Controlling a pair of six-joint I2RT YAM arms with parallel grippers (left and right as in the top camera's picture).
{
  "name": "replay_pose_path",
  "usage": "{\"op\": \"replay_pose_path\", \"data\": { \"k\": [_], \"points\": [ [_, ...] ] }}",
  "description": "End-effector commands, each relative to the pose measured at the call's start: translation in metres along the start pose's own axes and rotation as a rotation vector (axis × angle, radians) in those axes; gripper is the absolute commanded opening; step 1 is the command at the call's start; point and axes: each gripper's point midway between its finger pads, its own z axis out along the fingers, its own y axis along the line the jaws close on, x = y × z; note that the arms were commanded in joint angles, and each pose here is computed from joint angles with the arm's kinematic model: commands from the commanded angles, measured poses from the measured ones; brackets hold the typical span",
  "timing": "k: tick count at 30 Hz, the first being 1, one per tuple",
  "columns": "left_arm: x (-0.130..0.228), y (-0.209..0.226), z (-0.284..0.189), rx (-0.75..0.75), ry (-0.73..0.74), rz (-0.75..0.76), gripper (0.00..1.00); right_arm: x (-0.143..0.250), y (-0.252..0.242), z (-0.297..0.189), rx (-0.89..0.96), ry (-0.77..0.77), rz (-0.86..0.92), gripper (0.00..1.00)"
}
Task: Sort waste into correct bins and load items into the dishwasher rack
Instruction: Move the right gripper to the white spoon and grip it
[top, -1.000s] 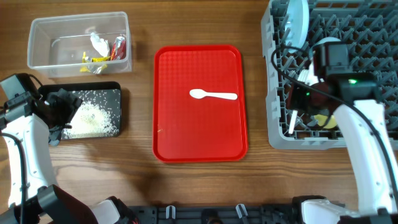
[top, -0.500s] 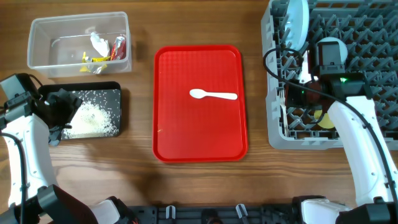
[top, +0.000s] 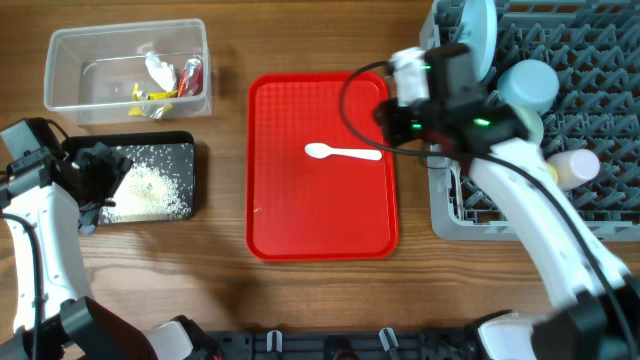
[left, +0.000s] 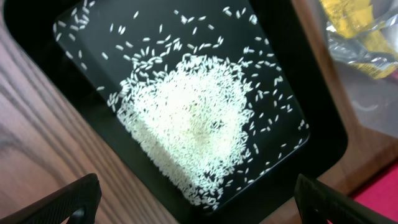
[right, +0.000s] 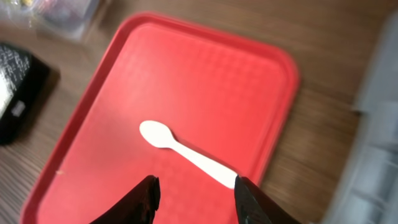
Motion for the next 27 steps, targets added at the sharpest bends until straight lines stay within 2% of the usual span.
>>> {"op": "replay_pose_path", "data": {
  "k": [1,7,17,27],
  "points": [
    [-0.006,-0.013,0.001,0.040,-0.024,0.095,1.00,0.021,-0.004,0.053,0.003,0.106,-0.082,0.45],
    [0.004,-0.052,0.000,0.153,-0.025,0.239,1.00,0.052,-0.007,0.093,-0.041,0.216,-0.156,0.45],
    [0.047,-0.099,-0.001,0.216,-0.004,0.576,1.00,0.071,0.002,0.117,-0.134,0.261,-0.244,0.45],
    [0.052,-0.105,-0.002,0.223,-0.006,0.600,1.00,0.094,0.006,0.148,-0.179,0.313,-0.235,0.45]
  ]
}}
